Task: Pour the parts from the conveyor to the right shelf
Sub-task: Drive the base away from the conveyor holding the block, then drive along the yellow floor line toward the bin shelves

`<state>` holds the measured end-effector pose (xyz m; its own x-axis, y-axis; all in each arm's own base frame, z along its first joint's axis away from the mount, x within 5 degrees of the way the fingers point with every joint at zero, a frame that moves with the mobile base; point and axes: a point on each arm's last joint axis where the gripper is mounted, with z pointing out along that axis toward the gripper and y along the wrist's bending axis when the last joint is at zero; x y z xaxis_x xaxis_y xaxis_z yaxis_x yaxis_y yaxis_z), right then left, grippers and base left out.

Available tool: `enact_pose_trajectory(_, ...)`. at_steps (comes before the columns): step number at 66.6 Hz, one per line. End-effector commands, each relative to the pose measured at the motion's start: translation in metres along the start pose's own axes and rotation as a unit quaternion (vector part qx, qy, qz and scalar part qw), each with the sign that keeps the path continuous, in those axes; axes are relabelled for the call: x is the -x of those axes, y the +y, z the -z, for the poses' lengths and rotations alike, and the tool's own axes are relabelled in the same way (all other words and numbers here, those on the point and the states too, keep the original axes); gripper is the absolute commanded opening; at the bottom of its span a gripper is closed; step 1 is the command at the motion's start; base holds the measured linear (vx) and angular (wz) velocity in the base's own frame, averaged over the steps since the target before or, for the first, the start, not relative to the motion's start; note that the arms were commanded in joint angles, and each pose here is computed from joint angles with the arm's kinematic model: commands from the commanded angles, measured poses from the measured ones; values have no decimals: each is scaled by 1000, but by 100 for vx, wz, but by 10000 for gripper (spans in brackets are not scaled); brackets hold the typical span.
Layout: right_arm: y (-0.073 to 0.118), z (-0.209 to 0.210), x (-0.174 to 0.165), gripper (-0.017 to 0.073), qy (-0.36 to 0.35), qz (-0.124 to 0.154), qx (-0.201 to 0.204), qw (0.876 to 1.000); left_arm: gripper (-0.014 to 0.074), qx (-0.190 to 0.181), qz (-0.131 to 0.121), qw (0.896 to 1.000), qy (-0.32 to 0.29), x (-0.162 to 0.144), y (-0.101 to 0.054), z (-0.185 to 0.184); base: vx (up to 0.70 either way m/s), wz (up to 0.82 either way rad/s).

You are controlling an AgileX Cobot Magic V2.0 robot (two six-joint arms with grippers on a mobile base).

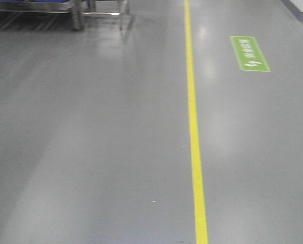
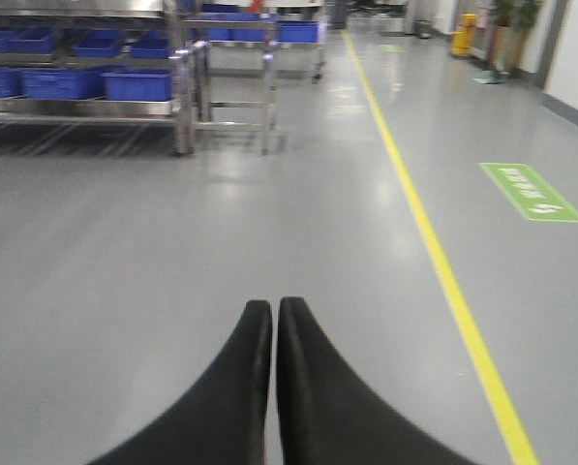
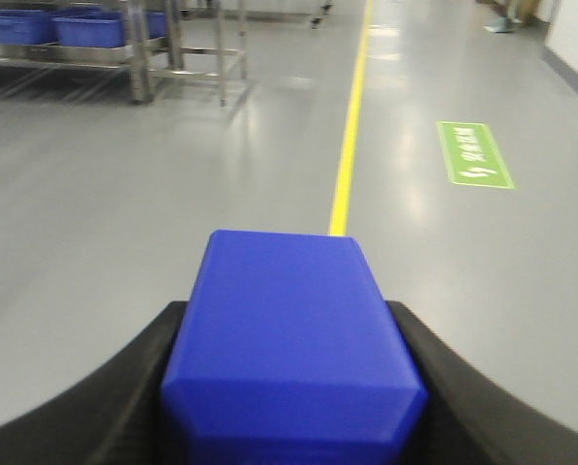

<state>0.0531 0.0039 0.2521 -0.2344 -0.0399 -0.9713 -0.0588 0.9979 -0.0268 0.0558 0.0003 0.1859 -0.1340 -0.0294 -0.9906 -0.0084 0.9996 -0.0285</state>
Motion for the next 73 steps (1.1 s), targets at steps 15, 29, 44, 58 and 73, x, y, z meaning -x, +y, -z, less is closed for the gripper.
enact_pose_trajectory(15, -1, 3, 15, -5, -47, 3, -5, 999, -6, -5, 8, 998, -54, 14, -1, 3, -11, -44)
enact_pose_trajectory(29, -1, 3, 15, -5, -47, 3, -5, 999, -6, -5, 8, 998, -54, 14, -1, 3, -3, -14)
enact_pose_trajectory(44, -1, 3, 15, -5, -47, 3, -5, 999, -6, -5, 8, 998, -54, 14, -1, 3, 1, 4)
enact_pose_trajectory(58, -1, 3, 15, -5, -47, 3, -5, 999, -6, -5, 8, 998, -54, 14, -1, 3, 4, 3)
enact_pose_trajectory(73, -1, 3, 15, -5, -47, 3, -5, 999, -6, -5, 8, 998, -54, 14, -1, 3, 8, -2)
